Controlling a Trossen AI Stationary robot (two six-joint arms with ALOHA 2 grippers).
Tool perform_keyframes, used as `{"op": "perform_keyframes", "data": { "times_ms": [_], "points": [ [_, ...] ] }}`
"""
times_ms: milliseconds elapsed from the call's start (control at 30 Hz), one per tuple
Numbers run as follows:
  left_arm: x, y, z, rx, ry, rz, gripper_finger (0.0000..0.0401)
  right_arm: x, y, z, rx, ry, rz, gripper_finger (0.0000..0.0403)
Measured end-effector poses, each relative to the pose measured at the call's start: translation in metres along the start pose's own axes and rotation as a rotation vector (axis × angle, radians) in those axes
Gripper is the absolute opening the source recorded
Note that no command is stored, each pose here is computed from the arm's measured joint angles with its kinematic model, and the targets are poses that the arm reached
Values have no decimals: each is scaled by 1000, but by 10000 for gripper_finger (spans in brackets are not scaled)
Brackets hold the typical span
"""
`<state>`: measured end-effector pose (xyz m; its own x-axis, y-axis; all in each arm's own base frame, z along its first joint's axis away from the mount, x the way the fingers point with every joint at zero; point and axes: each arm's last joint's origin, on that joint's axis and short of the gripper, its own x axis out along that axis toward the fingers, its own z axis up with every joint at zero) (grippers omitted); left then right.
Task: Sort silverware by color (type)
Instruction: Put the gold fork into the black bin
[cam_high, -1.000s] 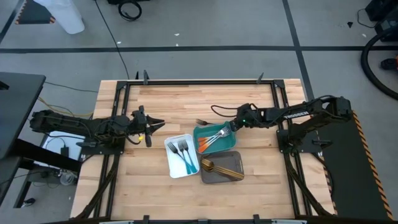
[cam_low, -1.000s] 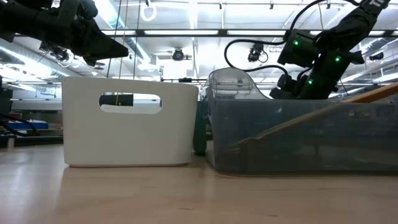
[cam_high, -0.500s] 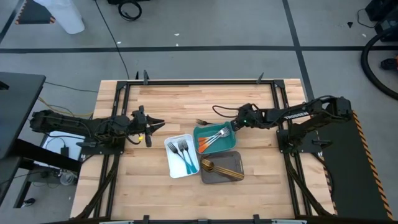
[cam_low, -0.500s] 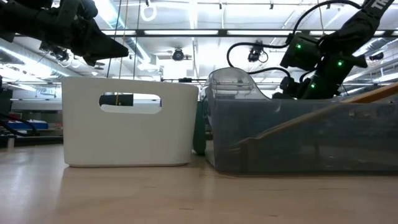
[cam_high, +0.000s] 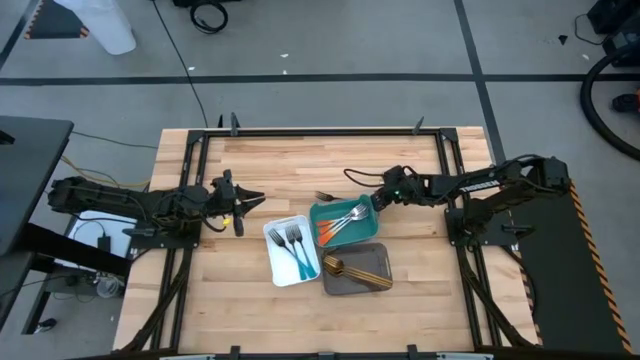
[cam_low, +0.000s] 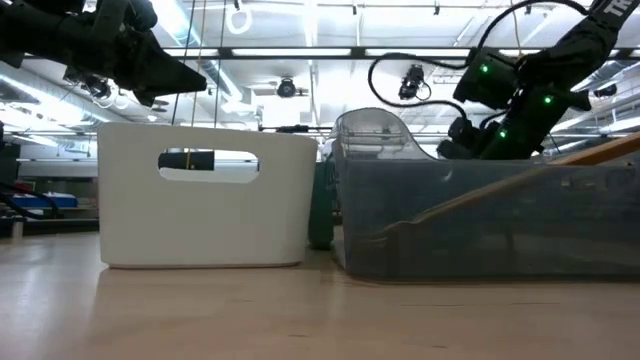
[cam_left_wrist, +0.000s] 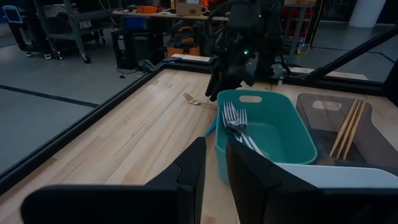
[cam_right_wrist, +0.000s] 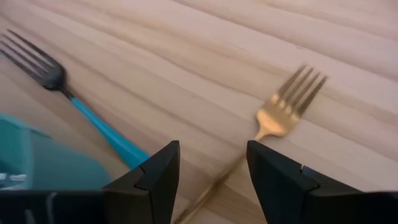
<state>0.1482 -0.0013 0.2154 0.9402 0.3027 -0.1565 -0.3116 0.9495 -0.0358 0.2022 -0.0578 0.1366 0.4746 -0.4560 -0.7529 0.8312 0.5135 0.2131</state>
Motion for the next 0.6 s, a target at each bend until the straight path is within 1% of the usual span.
{"op": "perform_keyframes", "data": {
  "times_ms": [67, 167, 233, 433, 600],
  "points": [
    [0, 0, 0, 0, 0, 0, 71, -1, 0, 0, -8, 5, 8, 196],
    [0, 0, 0, 0, 0, 0, 71, -1, -2, -1, -23, 21, -10, 196],
    [0, 0, 0, 0, 0, 0, 71, 0, -3, -2, -59, 20, -19, 196],
    [0, 0, 0, 0, 0, 0, 71, 0, -4, -1, -205, 25, -10, 196],
    [0, 0, 0, 0, 0, 0, 71, 1, -3, -1, -399, 70, 66, 196]
  ]
}}
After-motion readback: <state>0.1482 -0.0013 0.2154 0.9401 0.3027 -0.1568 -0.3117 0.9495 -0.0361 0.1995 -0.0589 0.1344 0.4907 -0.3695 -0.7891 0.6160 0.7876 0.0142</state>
